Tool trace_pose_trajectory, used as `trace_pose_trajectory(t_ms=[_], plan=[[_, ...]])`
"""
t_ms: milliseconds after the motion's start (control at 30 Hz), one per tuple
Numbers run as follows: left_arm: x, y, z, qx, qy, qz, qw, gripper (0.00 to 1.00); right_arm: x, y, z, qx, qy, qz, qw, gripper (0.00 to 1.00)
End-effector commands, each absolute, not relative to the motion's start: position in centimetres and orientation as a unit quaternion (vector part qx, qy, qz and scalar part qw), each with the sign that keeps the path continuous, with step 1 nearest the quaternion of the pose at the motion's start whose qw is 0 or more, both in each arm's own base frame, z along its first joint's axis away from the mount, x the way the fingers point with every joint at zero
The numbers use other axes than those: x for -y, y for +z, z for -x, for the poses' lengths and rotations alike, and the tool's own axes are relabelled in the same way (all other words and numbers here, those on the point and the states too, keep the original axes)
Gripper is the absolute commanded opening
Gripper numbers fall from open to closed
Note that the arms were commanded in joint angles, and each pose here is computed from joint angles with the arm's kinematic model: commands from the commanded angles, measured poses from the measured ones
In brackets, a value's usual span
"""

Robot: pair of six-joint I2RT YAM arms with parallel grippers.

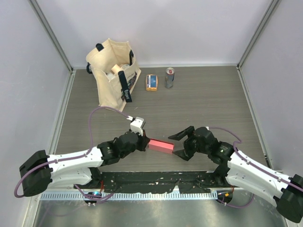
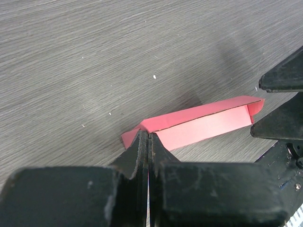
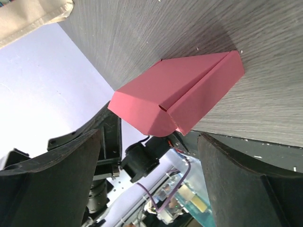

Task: Fold the paper box

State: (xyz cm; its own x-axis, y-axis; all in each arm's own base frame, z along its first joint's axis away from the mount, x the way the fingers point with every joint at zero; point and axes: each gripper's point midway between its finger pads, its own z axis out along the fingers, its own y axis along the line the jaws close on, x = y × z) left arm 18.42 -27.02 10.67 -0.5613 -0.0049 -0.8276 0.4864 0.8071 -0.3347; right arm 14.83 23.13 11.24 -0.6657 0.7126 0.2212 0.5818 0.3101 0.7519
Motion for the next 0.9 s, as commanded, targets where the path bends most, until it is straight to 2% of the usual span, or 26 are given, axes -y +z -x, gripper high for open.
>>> trace_pose_trajectory(t_ms=[0,267,467,633,800,867], plan=[[26.3,9.8,-18.3,-0.847,-0.244,-0.124,0.455,0.00,-23.7,12.6,-15.8,-0.766,0.449,-0.458,0.049,0.88],[26.6,10.1,-17.7,-0.842,-0.238,-0.124,0.468,0.00,-23.5,11.7,-16.3,-0.756,0.438,-0.484,0.047,0.79],[26.9,10.2,-17.6,-0.842,-0.238,-0.126,0.467,0.00,-23.8,10.7,-16.0,-0.760,0.432,-0.484,0.037,0.67],[27.0,10.1,-17.5,-0.842,-0.237,-0.128,0.466,0.00,-23.7,10.2,-15.6,-0.770,0.423,-0.476,0.038,0.68],[27.0,10.1,-17.5,-0.843,-0.238,-0.128,0.465,0.00,-23.7,9.4,-15.7,-0.767,0.422,-0.482,0.037,0.52],[27.1,10.0,-17.5,-0.843,-0.239,-0.128,0.464,0.00,-23.7,9.1,-15.7,-0.768,0.421,-0.482,0.036,0.42]])
